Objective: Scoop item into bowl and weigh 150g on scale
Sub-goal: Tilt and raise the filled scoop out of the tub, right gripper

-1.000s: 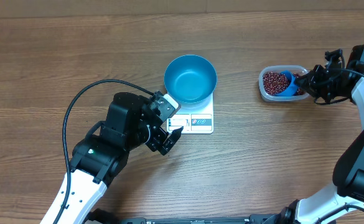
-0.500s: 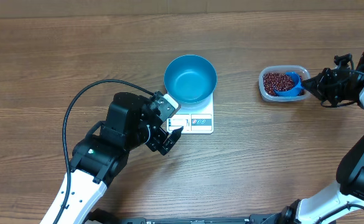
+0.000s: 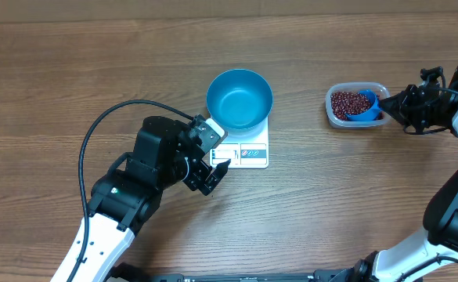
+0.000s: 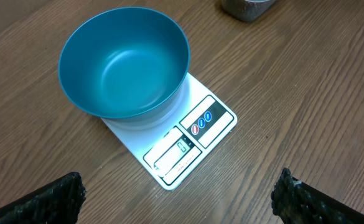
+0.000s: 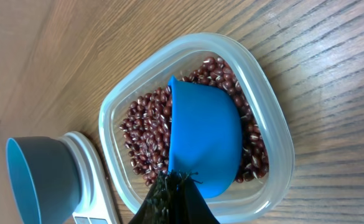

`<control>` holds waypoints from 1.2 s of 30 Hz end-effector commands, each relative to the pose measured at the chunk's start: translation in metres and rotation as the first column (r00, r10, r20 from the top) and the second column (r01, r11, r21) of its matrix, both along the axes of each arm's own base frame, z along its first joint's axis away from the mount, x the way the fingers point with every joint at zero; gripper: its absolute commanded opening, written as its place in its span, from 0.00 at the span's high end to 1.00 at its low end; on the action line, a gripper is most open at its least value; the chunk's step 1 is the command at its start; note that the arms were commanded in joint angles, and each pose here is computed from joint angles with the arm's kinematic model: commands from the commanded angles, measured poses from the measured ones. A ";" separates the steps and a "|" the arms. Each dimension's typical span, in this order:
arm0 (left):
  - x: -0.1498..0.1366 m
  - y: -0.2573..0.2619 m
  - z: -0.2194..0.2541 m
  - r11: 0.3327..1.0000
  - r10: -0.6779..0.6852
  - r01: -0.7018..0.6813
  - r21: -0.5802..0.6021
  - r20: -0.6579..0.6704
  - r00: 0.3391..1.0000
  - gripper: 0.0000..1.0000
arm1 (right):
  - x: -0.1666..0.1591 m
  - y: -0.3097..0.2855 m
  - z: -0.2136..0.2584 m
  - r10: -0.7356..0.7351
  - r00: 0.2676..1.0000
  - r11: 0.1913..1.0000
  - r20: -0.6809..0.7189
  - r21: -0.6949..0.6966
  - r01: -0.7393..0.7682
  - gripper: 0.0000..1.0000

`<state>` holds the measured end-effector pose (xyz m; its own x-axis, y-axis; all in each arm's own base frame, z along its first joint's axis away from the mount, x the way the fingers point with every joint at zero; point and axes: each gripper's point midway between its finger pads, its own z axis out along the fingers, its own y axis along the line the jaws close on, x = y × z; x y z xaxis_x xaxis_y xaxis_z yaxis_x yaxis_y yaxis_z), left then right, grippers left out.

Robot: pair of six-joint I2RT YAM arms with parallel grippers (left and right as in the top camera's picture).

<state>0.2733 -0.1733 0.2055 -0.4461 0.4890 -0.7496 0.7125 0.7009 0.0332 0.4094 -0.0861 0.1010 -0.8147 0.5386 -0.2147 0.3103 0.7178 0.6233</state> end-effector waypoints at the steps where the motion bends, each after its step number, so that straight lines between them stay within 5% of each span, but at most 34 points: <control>1: -0.003 0.000 0.001 1.000 -0.012 0.012 -0.007 0.003 1.000 0.00 | -0.004 -0.003 -0.006 -0.007 1.000 1.000 -0.006 0.023 0.007 0.96; 36: -0.003 0.000 0.001 1.000 -0.012 0.012 -0.007 0.003 1.000 0.00 | -0.003 -0.004 0.025 -0.006 0.991 0.976 0.132 0.217 -0.023 0.96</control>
<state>0.2733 -0.1733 0.2055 -0.4461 0.4890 -0.7496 0.7125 0.7009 0.0332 0.4068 -0.0948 0.1195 -0.7881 0.5828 -0.1984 0.2468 0.5943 0.7654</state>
